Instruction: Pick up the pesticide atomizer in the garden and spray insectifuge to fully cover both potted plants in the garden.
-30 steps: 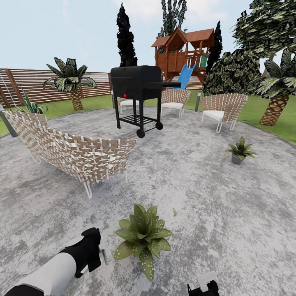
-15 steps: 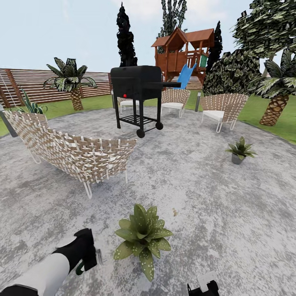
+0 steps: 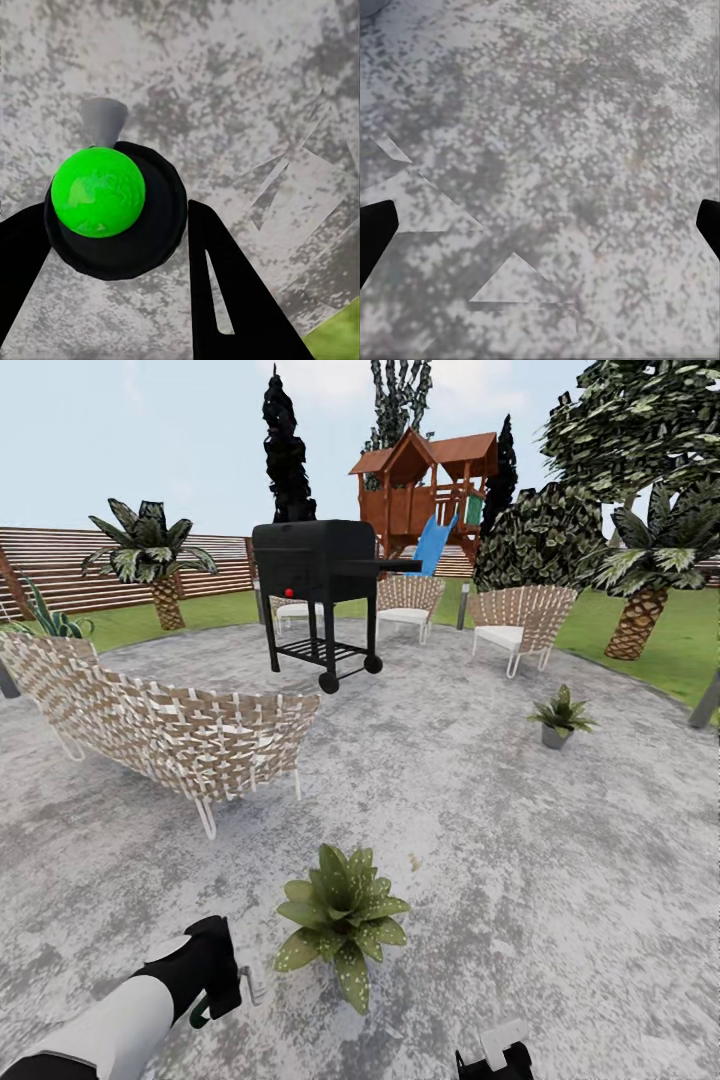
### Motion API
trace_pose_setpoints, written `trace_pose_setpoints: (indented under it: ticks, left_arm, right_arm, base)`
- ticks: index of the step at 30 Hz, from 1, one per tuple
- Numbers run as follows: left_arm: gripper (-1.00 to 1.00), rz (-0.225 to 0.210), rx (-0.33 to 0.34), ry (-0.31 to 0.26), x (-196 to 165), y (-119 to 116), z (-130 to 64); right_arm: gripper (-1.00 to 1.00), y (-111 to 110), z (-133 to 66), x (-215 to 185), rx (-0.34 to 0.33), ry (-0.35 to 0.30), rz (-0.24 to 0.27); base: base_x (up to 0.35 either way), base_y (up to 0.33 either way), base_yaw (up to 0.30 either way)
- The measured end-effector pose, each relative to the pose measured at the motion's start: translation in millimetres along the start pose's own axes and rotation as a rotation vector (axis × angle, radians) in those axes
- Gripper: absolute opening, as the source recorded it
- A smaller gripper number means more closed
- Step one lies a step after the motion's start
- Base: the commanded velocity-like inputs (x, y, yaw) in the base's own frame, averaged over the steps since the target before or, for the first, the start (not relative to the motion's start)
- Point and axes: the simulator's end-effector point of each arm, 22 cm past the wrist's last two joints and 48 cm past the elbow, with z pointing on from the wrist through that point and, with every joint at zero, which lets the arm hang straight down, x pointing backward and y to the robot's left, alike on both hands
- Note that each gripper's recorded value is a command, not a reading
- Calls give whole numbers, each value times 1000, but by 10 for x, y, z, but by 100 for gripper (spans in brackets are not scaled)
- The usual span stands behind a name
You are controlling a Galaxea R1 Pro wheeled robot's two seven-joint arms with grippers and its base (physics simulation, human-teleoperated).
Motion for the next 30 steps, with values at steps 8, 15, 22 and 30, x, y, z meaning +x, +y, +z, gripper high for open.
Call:
trace_pose_setpoints:
  ticks: [8, 15, 22, 30]
  left_arm:
    - [-100, 0, -1, -1, -5, 3, -4]
    - [-100, 0, -3, -6, -32, 4, -13]
    - [-100, 4, 2, -4, -34, -19, -1]
    - [-100, 3, 0, -3, -17, -6, -1]
  right_arm:
    - [100, 7, 0, -1, -1, 0, 0]
    - [100, 3, -2, -2, 0, 0, 0]
    - [100, 2, 0, -1, -1, 0, -1]
    - [100, 37, 0, -12, -4, -1, 2]
  base:
    - [-1, 190, -38]
    - [111, 218, -281]
    - [80, 7, -45]
    - [0, 3, 0]
